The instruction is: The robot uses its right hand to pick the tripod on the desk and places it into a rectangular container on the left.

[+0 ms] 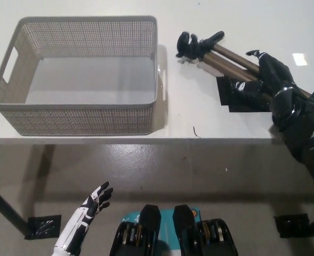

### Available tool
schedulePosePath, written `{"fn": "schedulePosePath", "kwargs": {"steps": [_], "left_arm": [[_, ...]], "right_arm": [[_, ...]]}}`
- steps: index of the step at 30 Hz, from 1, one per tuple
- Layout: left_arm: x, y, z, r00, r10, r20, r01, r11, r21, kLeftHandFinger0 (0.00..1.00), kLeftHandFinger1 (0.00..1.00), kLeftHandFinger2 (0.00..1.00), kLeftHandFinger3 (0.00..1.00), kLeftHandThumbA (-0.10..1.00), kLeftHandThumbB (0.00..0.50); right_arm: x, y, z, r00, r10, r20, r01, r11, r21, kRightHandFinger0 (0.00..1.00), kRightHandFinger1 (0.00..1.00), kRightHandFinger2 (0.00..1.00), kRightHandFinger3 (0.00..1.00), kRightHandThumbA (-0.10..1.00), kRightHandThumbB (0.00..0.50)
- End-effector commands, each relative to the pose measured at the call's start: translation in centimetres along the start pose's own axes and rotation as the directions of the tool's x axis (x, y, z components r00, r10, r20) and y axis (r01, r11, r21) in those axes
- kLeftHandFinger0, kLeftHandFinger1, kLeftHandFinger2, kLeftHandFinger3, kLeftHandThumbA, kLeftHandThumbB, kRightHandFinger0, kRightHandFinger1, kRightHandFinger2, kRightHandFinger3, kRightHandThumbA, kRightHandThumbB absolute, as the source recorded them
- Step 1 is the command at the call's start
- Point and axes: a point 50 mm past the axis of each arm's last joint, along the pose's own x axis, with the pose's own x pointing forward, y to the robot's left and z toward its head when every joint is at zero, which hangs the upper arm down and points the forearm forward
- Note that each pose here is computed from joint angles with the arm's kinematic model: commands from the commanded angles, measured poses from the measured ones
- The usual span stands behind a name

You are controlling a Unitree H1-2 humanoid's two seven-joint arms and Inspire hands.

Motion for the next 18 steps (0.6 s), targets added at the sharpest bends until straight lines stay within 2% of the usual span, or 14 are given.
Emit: {"fn": "schedulePosePath", "kwargs": {"steps": [1, 3, 4, 12, 16, 18], "left_arm": [[0.2, 0.5, 0.6, 1.0, -0.01, 0.026, 0.009, 1.0, 0.028, 1.0, 1.0, 1.0, 1.0, 1.0, 0.278], [0.2, 0.5, 0.5, 1.0, -0.009, 0.02, 0.008, 1.0, 0.028, 1.0, 1.0, 1.0, 1.0, 1.0, 0.277], [0.1, 0.5, 0.5, 1.0, -0.009, 0.019, 0.008, 1.0, 0.027, 1.0, 1.0, 1.0, 1.0, 1.0, 0.272], [0.1, 0.5, 0.4, 1.0, -0.006, 0.022, 0.005, 1.0, 0.028, 1.0, 1.0, 1.0, 1.0, 1.0, 0.284], [-0.2, 0.4, 0.2, 1.0, -0.006, 0.019, 0.006, 1.0, 0.021, 1.0, 1.0, 1.0, 1.0, 1.0, 0.28], [-0.2, 0.4, 0.3, 1.0, -0.005, 0.023, 0.005, 1.0, 0.027, 1.0, 1.0, 1.0, 1.0, 1.0, 0.275]], "right_arm": [[0.1, -1.9, -1.0, 0.999, -0.053, -0.011, 0.054, 0.992, 0.11, 0.0, 0.44, 0.84, 0.83, -0.1, 0.126], [0.2, -2.2, -1.1, 0.998, -0.059, -0.021, 0.061, 0.99, 0.128, 0.0, 0.44, 0.86, 0.86, -0.1, 0.126], [0.2, -2.5, -1.2, 0.997, -0.065, -0.028, 0.069, 0.987, 0.145, 0.0, 0.47, 0.88, 0.91, -0.1, 0.131], [0.5, -3.8, -1.1, 0.996, -0.083, -0.033, 0.088, 0.978, 0.189, 0.0, 0.48, 0.87, 0.91, -0.1, 0.137], [0.6, -3.9, -0.8, 0.995, -0.082, -0.051, 0.093, 0.959, 0.267, 0.0, 0.48, 0.85, 0.82, -0.1, 0.148], [0.9, -4.7, -0.1, 0.994, -0.084, -0.065, 0.102, 0.916, 0.388, 0.0, 0.46, 0.85, 0.76, -0.1, 0.151]]}}
